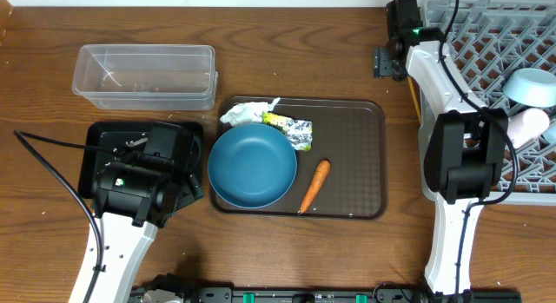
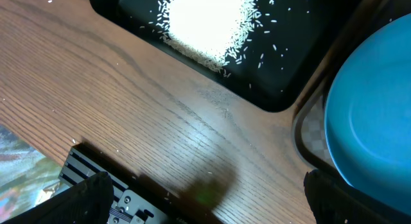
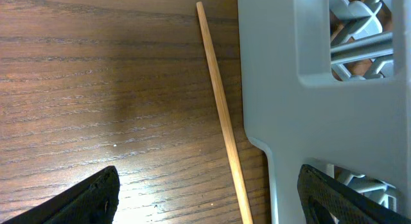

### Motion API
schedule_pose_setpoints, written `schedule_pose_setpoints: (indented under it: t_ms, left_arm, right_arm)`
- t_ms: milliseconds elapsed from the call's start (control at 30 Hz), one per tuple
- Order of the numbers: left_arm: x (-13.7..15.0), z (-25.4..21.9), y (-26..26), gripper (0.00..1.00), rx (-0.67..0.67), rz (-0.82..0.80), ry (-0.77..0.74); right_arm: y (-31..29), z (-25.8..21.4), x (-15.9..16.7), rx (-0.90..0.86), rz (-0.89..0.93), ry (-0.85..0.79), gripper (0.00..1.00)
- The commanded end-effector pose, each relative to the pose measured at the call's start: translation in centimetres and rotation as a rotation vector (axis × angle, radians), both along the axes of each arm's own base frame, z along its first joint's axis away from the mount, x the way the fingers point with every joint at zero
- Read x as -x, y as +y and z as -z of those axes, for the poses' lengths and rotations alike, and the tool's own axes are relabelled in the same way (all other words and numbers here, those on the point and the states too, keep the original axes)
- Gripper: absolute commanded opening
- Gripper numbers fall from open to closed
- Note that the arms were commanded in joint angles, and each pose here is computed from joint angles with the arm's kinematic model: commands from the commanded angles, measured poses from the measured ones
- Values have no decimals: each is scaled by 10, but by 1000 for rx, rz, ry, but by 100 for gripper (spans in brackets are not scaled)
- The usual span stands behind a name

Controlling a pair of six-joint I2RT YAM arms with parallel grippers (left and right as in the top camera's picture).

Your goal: Sort waste into correct bins and load items into the dishwasher rack

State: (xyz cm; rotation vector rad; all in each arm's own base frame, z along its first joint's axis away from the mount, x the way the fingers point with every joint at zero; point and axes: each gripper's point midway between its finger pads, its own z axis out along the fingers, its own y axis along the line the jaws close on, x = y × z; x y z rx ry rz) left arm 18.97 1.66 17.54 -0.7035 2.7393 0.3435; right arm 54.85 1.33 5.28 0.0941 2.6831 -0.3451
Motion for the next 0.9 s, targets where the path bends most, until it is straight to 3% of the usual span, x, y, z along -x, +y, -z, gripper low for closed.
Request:
schedule_pose_setpoints:
  t_ms: [0, 467, 867]
  left_arm:
    - [-1, -3, 2, 98, -5, -18, -12]
    - [-1, -3, 2, 98, -5, -18, -12]
    - [-1, -3, 2, 98, -5, -18, -12]
  right_arm:
    - [-1, 7, -4, -8, 16, -2, 88]
    - [0, 57, -1, -53, 78, 52, 88]
    - [3, 69, -7, -384, 95, 64, 87]
